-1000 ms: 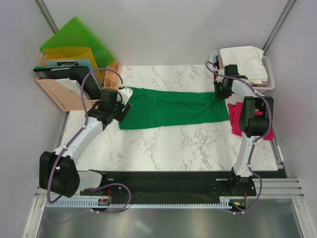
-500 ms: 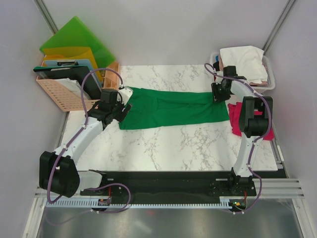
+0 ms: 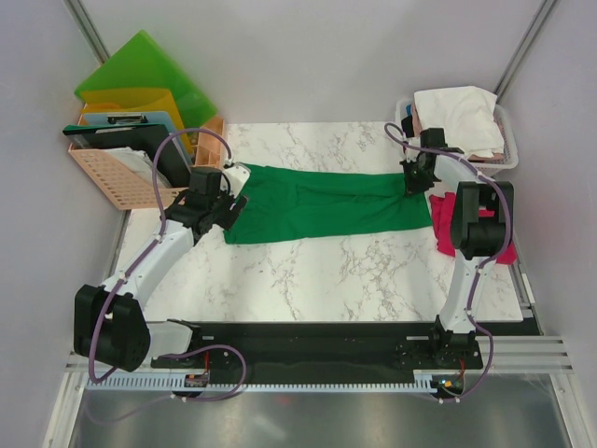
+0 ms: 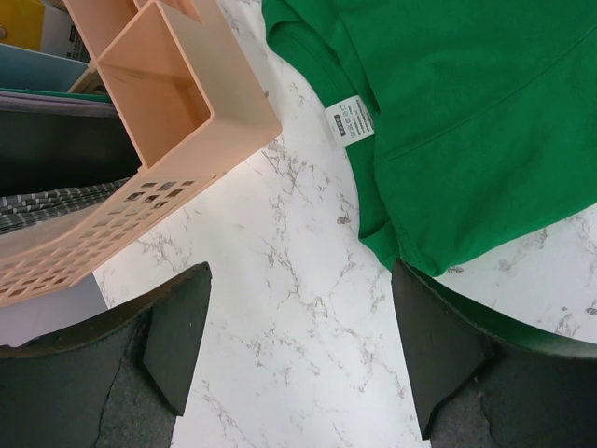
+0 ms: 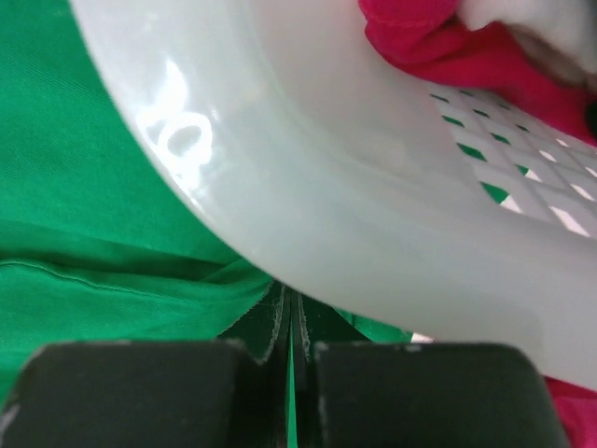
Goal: Fold and stack the t-shirts
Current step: Fold the other side of the tshirt into a rectangle
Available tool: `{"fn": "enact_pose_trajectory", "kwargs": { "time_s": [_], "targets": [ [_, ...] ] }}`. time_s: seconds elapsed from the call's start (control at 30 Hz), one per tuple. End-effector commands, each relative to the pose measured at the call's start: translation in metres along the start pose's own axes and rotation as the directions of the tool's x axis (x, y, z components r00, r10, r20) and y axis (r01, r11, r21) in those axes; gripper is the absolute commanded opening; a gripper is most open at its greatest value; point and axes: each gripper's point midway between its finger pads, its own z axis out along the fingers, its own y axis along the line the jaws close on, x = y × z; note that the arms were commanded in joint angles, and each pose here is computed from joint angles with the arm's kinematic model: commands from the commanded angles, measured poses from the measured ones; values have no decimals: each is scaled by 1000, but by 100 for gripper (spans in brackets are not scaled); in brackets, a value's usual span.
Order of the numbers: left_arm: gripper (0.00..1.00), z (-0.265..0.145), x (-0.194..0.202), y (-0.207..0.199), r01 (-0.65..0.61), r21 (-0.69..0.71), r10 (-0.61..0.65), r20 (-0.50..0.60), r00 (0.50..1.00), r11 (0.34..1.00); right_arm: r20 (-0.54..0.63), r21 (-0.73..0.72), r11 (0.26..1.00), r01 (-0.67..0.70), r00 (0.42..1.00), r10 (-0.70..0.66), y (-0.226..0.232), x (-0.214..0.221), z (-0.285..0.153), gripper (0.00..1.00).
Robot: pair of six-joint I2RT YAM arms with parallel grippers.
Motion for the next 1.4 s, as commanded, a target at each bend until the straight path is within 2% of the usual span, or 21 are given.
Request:
{"fn": "enact_pose_trajectory", "kwargs": {
  "time_s": [0.0,0.3,0.57,0.63,0.67,0.7,0.73,0.77,0.97,1.2,1.27,1.33,1.37],
  "targets": [
    [85,1,-7,4,-9,-12,10,30,999,1000,-2,-12,1000,14,1000,-14,3,7,-2,0],
    [85,2,-4,3,-13,-12,13,25,1000,1000,48,0,1000,26,998,-26,9,15,-44,0],
    [85,4,-2,-2,-12,3,12,24,1000,1000,44,88,996,2,999,-6,-4,20,-53,0],
    [85,4,-1,-2,-13,3,13,26,1000,1000,49,84,996,10,999,-14,-4,18,-50,13],
    [85,5,-1,-2,-11,4,10,26,1000,1000,52,74,997,8,999,-12,-3,17,-49,42],
    [85,6,1,-3,-11,7,11,23,1000,1000,54,64,998,9,998,-12,-2,16,-46,53],
    [85,6,0,-4,-11,8,11,23,1000,1000,68,66,998,4,998,-8,-3,11,-44,58],
    [85,5,-1,-3,-9,6,8,27,1000,1000,77,63,998,-8,997,3,-2,8,-42,59],
    [85,2,0,0,-15,-9,15,28,999,1000,73,66,997,-35,997,30,-8,-11,-19,57],
    [85,-1,2,3,-26,-24,27,26,999,999,30,68,997,-43,999,41,-10,0,3,52],
    [85,-1,1,2,-24,-20,24,31,999,1000,24,68,997,-44,999,42,-11,3,6,44],
    [85,0,1,1,-21,-15,22,31,999,1000,24,67,997,-44,999,42,-10,5,6,31],
    [85,0,2,1,-21,-14,21,27,999,1000,30,68,997,-42,999,40,-10,3,5,28]
  ]
}}
